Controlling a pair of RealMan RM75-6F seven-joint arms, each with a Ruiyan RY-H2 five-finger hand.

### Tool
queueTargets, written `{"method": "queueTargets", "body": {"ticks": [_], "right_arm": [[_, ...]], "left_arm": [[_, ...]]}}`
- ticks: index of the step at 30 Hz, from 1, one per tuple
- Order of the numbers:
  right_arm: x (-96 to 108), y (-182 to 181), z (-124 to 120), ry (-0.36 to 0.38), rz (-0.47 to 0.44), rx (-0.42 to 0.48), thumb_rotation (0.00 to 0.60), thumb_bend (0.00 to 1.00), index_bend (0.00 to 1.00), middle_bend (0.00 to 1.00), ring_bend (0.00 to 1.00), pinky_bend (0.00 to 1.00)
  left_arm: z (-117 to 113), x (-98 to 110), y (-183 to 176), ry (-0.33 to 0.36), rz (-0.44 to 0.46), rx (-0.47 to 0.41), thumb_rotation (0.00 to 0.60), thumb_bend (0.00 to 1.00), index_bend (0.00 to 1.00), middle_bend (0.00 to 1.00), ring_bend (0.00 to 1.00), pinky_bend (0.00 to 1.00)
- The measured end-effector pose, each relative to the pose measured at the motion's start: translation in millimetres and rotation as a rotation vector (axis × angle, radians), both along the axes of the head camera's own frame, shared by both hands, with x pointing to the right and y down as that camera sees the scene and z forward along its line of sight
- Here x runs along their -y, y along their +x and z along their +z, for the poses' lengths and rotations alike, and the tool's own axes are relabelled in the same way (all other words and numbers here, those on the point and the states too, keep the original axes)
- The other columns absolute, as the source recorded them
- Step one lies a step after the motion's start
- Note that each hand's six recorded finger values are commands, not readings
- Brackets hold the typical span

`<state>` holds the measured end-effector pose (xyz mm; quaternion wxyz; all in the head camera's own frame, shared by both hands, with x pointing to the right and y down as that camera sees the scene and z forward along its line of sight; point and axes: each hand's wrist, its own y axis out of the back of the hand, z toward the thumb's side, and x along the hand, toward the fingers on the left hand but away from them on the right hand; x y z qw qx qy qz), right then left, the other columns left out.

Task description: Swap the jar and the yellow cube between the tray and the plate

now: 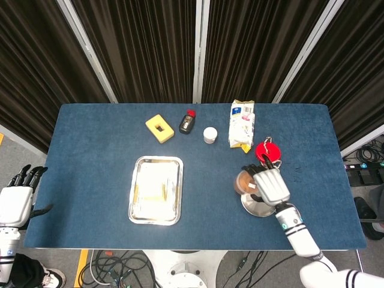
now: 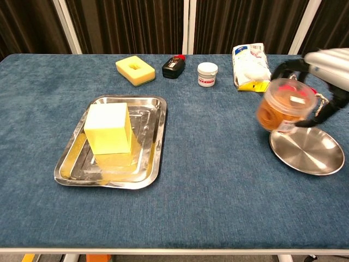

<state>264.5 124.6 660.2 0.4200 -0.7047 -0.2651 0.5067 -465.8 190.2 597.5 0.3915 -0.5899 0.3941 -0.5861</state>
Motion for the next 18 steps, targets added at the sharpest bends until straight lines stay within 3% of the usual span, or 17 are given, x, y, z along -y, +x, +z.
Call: {"method": "queueTargets", "body": {"ticks": [8,18], "right_arm": [[34,-57,33,-0.032,-0.079,0.024,0.600,0.21,0.32,0.48,0.38,0.01],[52,-115,65,-0.072,-0.113,0.054,0.600,0.21,0.31,0.47,0.37,0.01]], "left_arm": [[1,-1,-4,0.004,-0.002,0.003,0.600,0.00,0.15,0.13,0.06,0.22],[1,-3,-9,0.000,-0.004,0.002,0.600,0.00,0.15,0.13,0.06,0.22]]}}
